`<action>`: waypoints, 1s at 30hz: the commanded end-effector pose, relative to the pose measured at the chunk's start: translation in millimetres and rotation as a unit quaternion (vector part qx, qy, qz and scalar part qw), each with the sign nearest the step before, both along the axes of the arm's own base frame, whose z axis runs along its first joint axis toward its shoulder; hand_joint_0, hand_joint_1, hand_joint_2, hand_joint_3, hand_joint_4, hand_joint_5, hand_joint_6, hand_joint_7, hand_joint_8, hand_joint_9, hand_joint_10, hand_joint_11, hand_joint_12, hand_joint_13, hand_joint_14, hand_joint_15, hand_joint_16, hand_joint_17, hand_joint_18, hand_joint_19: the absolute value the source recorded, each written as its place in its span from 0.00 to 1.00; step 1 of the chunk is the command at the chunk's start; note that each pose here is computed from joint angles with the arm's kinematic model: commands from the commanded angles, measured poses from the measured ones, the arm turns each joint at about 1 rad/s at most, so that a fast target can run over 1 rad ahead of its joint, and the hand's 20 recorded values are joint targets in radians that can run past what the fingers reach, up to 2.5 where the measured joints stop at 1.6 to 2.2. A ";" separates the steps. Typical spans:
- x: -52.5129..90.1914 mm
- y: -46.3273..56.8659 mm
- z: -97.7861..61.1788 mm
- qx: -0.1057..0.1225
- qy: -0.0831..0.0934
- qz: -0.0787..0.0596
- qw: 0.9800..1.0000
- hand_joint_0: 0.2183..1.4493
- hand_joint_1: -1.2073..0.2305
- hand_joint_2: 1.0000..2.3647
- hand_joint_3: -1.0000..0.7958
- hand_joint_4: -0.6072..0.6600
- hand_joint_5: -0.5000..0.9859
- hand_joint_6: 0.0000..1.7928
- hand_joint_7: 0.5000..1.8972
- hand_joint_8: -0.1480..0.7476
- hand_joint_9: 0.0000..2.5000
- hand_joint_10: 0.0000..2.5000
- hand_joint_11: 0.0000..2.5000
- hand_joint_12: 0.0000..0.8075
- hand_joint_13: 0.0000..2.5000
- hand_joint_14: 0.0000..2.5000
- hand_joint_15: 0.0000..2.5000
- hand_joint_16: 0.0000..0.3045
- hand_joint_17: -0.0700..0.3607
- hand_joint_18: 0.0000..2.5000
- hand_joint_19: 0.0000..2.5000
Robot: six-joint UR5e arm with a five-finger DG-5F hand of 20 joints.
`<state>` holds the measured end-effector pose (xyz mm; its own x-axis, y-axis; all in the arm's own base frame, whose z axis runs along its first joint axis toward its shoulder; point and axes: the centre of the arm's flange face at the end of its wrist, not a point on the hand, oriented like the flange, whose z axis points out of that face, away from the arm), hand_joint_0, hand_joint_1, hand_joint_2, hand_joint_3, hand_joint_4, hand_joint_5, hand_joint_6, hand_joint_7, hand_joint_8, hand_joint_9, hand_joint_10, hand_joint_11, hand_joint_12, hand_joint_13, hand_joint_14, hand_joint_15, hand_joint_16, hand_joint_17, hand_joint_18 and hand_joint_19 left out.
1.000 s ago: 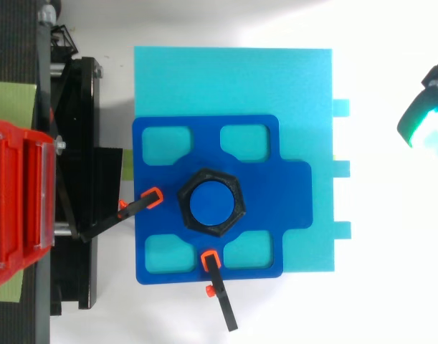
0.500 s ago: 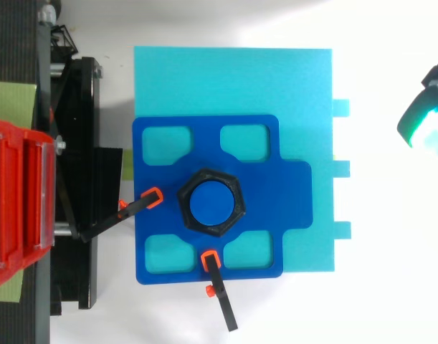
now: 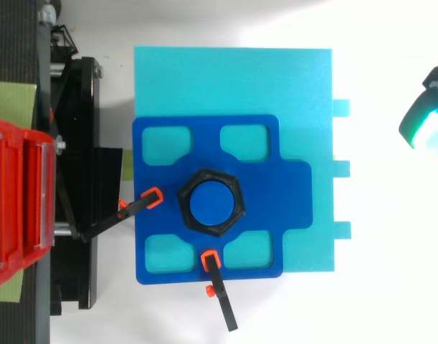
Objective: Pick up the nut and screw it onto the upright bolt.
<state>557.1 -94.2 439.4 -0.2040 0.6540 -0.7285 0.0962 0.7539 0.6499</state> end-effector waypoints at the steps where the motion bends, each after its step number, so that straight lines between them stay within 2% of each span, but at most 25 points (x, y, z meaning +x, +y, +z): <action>1: 0.1 0.0 0.3 0.000 0.000 0.000 1.000 0.27 0.47 0.00 0.31 0.67 0.24 0.28 0.27 0.43 0.40 0.00 0.12 0.35 0.36 0.00 0.13 0.12 0.36 0.28 0.11; 3: 0.1 0.0 -0.3 0.000 0.000 0.000 1.000 0.25 0.50 0.00 0.30 0.67 0.24 0.28 0.26 0.43 0.38 0.00 0.11 0.36 0.34 0.00 0.11 0.13 0.37 0.26 0.11; 5: -0.1 -0.1 -0.4 0.000 0.000 -0.001 1.000 0.23 0.54 0.00 0.29 0.66 0.23 0.28 0.23 0.47 0.34 0.00 0.05 0.43 0.25 0.00 0.03 0.15 0.40 0.17 0.07; 6: 0.1 -0.1 0.3 0.000 0.000 -0.001 1.000 0.23 0.54 0.00 0.29 0.66 0.23 0.28 0.23 0.48 0.34 0.00 0.04 0.44 0.23 0.00 0.02 0.15 0.40 0.15 0.06; 11: 0.1 0.0 0.3 0.000 0.000 0.000 1.000 0.26 0.55 0.00 0.30 0.65 0.23 0.28 0.21 0.46 0.32 0.00 0.00 0.40 0.22 0.00 0.00 0.14 0.38 0.14 0.05; 13: -0.1 -0.1 -0.4 0.000 0.000 -0.001 1.000 0.26 0.55 0.00 0.30 0.63 0.21 0.28 0.17 0.42 0.22 0.00 0.00 0.38 0.15 0.00 0.00 0.12 0.36 0.08 0.02; 16: -0.1 0.0 -0.4 0.000 0.000 0.000 1.000 0.26 0.56 0.00 0.30 0.60 0.19 0.28 0.12 0.40 0.15 0.00 0.00 0.40 0.09 0.00 0.00 0.12 0.36 0.00 0.00; 24: -0.1 -0.1 -0.4 0.000 0.000 -0.001 1.000 0.23 0.61 0.00 0.28 0.59 0.18 0.28 0.09 0.40 0.07 0.00 0.00 0.44 0.02 0.00 0.00 0.14 0.39 0.00 0.00; 30: 0.1 0.0 0.3 0.000 0.000 0.000 1.000 0.23 0.64 0.00 0.28 0.55 0.18 0.28 0.12 0.39 0.04 0.00 0.00 0.44 0.00 0.00 0.00 0.15 0.40 0.00 0.00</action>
<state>557.1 -94.2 439.4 -0.2036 0.6540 -0.7286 0.0966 0.7539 0.6498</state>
